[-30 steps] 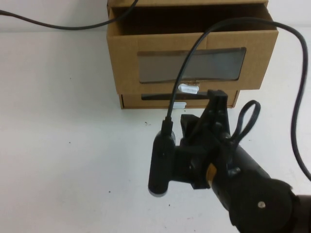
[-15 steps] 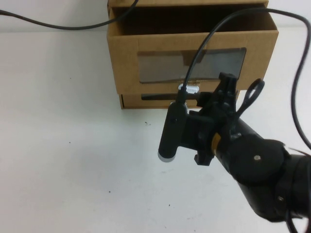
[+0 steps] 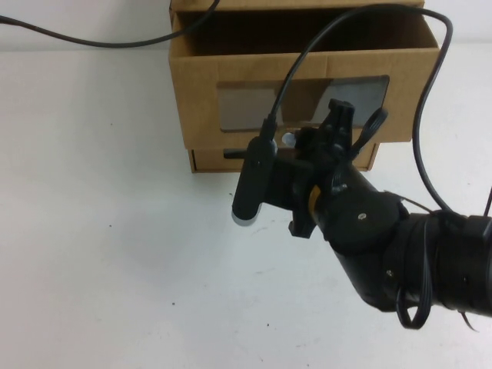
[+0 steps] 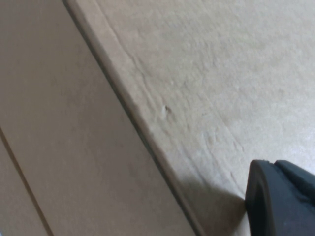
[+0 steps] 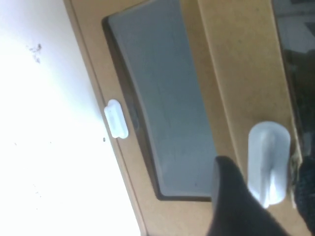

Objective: Open the shoe box
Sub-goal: 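Pull the top drawer of the cardboard box fully open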

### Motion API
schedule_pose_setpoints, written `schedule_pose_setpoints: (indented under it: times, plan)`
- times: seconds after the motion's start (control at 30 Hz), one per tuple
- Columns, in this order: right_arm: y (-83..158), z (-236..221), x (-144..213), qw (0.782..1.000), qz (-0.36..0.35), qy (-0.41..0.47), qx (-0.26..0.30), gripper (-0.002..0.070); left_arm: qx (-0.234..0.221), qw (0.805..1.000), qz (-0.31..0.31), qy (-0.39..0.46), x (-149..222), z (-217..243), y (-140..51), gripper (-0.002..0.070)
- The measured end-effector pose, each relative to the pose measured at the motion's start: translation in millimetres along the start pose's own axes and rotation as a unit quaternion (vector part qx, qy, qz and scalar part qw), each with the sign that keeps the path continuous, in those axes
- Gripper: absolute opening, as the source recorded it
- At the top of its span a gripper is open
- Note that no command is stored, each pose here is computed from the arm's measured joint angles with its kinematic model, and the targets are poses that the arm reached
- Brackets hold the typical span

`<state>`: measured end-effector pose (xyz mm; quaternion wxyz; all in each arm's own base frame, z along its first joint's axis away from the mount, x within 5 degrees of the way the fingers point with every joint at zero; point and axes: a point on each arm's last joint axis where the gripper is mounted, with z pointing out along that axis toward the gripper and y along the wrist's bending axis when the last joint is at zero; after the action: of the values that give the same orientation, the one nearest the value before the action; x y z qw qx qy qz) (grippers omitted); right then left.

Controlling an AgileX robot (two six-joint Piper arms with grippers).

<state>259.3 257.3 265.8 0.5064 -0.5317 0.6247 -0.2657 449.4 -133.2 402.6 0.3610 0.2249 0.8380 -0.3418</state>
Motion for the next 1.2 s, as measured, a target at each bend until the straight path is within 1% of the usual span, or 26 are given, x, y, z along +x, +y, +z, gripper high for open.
schedule_pose_setpoints:
  times: [0.23,0.5,0.57,0.7,0.93,1.2]
  plan:
    - [0.2,9.6,6.6,1.0,0.001,0.002,-0.012,0.0258,0.0,1.0,0.0,0.0,0.0,0.0,0.0,-0.0005]
    - [-3.4,18.1,-3.5,1.0,0.008,-0.009,-0.01,0.0253,-0.002,1.0,0.001,-0.001,-0.2,0.0,0.4,-0.0005]
    - [-2.1,19.3,-3.5,1.0,0.005,-0.008,-0.01,0.0234,-0.002,1.0,0.001,-0.001,-0.2,0.0,0.4,-0.0005]
    - [-2.8,19.3,-3.6,1.0,0.004,-0.007,-0.007,0.0167,-0.002,1.0,0.001,-0.001,-0.2,0.0,0.4,-0.0005]
    - [-3.1,19.3,-3.9,1.0,0.0,-0.009,-0.006,0.0093,-0.002,1.0,0.001,-0.002,-0.4,0.0,0.4,-0.0005]
    - [-3.7,19.3,-3.9,1.0,-0.002,-0.008,-0.004,0.0085,-0.002,1.0,0.001,-0.002,-0.4,0.0,0.4,-0.0005]
